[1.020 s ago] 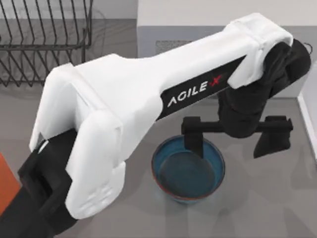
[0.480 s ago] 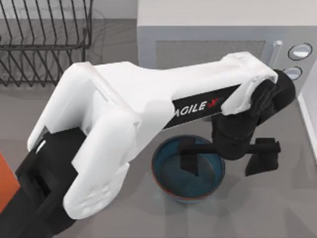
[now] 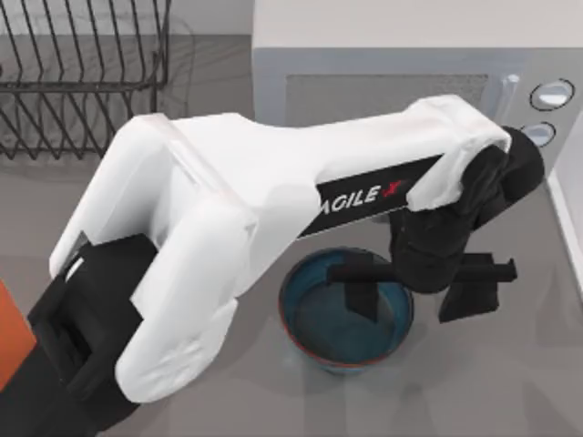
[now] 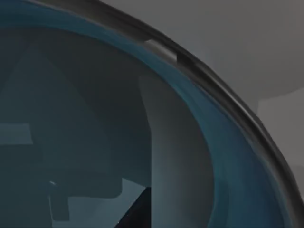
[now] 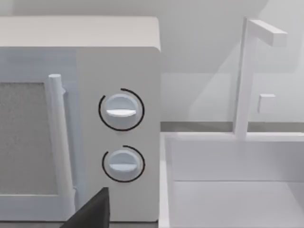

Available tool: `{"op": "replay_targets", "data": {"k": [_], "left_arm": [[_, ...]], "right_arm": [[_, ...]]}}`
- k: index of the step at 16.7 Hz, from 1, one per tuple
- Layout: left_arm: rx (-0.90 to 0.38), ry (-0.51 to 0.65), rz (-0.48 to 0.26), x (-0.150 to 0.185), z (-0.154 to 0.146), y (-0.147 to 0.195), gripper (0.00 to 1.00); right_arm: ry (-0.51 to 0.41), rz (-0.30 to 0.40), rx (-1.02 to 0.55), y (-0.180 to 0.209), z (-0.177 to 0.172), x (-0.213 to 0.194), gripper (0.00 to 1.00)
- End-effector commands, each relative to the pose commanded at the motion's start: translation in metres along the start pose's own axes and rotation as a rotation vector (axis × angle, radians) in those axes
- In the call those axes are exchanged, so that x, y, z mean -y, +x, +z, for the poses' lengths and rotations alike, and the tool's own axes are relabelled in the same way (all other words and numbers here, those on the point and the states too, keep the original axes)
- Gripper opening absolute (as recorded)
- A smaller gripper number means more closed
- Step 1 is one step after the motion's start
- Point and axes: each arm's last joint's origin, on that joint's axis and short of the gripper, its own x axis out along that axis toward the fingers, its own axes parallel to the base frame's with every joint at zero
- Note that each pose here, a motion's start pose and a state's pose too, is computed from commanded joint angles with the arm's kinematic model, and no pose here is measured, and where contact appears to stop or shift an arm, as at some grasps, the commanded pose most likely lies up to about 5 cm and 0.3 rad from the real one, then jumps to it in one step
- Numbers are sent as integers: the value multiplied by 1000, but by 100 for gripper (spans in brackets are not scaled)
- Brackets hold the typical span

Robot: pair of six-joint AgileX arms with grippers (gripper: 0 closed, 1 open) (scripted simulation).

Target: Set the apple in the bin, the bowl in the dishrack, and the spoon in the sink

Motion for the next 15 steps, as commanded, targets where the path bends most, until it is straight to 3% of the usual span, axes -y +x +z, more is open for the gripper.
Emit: {"op": "replay_targets", "data": {"k": [7, 15], "left_arm": [[0, 0, 0, 0, 0, 0, 2], [0, 0, 0, 0, 0, 0, 0]], "right_arm": [[0, 0, 0, 0, 0, 0, 100], [0, 0, 0, 0, 0, 0, 100]]}}
